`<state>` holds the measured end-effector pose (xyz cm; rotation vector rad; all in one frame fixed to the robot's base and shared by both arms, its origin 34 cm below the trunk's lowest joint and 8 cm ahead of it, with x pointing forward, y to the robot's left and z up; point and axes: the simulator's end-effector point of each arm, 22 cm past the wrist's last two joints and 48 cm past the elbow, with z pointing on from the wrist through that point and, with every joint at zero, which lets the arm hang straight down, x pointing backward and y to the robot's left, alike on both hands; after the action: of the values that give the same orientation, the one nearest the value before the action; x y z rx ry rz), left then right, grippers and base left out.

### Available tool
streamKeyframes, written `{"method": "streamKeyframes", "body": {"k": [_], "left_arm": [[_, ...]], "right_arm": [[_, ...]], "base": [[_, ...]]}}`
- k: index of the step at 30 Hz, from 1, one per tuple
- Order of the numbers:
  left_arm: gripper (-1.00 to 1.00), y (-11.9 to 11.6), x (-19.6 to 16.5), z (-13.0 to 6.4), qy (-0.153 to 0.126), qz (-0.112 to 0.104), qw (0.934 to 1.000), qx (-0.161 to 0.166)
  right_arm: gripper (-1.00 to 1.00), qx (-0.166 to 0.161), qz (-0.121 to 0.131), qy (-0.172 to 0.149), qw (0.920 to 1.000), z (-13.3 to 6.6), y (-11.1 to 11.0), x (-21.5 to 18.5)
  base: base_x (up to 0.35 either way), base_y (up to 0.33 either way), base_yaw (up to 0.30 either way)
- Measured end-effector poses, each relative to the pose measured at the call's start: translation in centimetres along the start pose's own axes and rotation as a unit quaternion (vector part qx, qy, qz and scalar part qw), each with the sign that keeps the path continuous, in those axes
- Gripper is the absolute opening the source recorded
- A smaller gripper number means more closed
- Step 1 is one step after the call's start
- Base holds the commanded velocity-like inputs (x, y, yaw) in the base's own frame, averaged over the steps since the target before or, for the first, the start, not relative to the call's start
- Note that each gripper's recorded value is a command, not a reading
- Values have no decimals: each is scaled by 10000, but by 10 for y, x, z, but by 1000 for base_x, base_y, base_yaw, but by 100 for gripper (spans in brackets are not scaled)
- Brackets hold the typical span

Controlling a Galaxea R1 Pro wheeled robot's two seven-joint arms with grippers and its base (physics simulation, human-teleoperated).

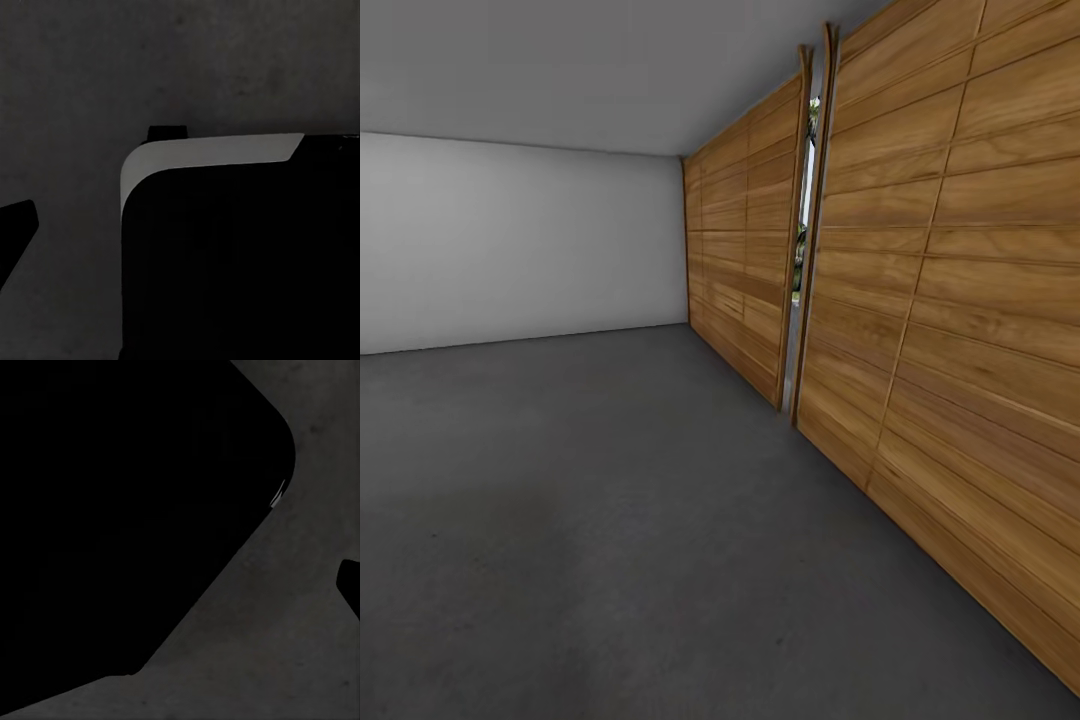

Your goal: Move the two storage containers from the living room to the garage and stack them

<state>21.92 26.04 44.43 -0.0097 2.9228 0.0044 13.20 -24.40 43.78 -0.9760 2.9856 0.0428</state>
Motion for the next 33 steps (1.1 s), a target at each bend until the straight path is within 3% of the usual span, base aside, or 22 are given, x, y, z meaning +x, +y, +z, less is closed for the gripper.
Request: {"method": "streamKeyframes", "body": {"k": [22,33], "left_arm": [[100,1,0,0,2,-38,10000,-10],[100,0,2,0,45,-43,10000,-5]], "right_arm": [[100,-4,7,4,10000,0,0,0],[100,2,14,-2,10000,0,0,0]], "base": [[0,0,0],[312,0,31]]}}
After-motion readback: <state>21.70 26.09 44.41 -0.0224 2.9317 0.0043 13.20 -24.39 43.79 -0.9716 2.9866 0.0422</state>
